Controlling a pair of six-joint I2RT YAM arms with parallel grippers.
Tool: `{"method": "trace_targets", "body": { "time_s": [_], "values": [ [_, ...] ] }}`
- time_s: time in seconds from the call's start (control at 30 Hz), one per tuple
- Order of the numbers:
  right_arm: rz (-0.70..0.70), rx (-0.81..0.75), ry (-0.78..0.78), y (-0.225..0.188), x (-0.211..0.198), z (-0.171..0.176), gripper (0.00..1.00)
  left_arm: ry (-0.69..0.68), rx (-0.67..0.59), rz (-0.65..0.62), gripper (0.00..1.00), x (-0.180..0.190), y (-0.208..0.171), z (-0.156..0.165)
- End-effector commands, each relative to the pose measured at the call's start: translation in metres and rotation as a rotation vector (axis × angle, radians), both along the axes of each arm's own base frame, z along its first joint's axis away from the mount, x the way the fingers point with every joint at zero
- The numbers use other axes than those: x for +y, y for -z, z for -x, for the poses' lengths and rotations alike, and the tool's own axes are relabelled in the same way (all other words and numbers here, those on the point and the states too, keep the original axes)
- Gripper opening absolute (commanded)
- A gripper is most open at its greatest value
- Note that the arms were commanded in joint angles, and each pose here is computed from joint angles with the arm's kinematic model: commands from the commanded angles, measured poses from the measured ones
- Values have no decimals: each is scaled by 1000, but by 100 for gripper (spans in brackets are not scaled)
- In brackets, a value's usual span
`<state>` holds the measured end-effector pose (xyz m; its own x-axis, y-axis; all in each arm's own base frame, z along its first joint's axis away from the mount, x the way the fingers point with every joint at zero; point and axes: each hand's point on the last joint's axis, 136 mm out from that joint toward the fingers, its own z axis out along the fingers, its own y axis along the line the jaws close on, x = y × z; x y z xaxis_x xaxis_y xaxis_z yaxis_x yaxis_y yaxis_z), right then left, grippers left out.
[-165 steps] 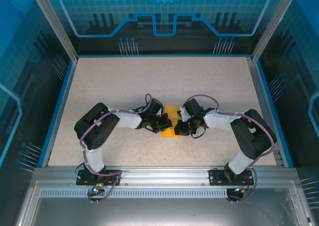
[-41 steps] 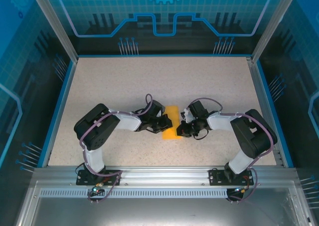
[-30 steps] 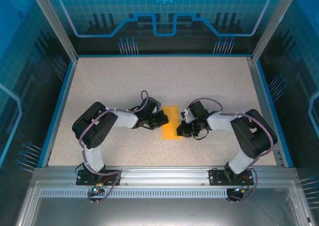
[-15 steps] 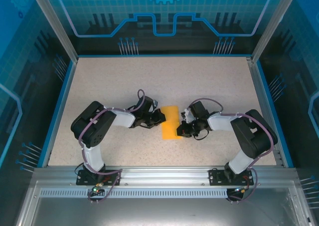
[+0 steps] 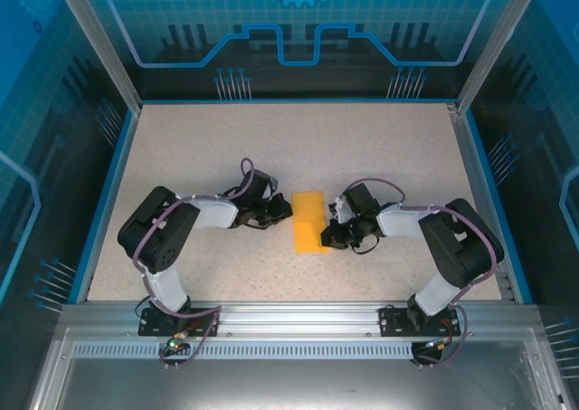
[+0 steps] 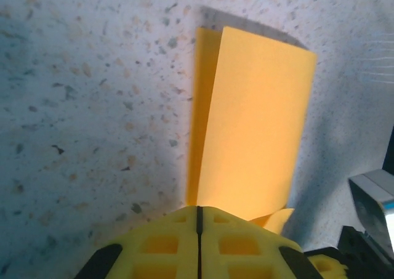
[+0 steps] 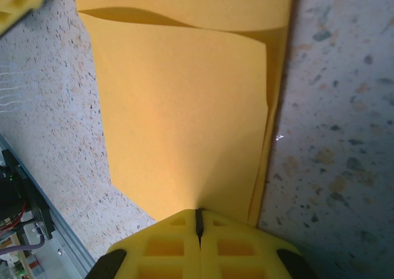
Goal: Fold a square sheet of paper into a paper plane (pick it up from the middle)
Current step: Fold the triangle a second time at the center of the table.
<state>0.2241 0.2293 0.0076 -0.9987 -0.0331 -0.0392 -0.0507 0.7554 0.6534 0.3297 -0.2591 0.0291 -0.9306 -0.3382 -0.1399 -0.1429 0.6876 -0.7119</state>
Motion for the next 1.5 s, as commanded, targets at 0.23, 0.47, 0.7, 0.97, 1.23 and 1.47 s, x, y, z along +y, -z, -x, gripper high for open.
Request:
{"method": "trace_targets", "body": {
  "time_s": [0.23, 0.47, 0.7, 0.97, 1.23, 1.47],
  "values": [
    [143, 88, 50, 26, -31, 16, 0, 125, -58, 73, 9, -36, -41, 24],
    [130, 82, 47, 23, -29, 15, 0, 157, -1, 39, 7, -47, -8, 35],
    [82, 16, 28, -1, -17, 5, 1, 128, 55, -46, 5, -37, 24, 34],
    [29, -59, -8, -28, 15, -11, 5, 133, 66, -69, 4, -33, 28, 37],
    [8, -41, -14, -21, 37, -27, 5, 135, 63, -56, 4, -35, 25, 36],
    [0, -35, -29, -20, 47, -29, 5, 136, 65, -56, 4, -36, 25, 37]
  ]
}}
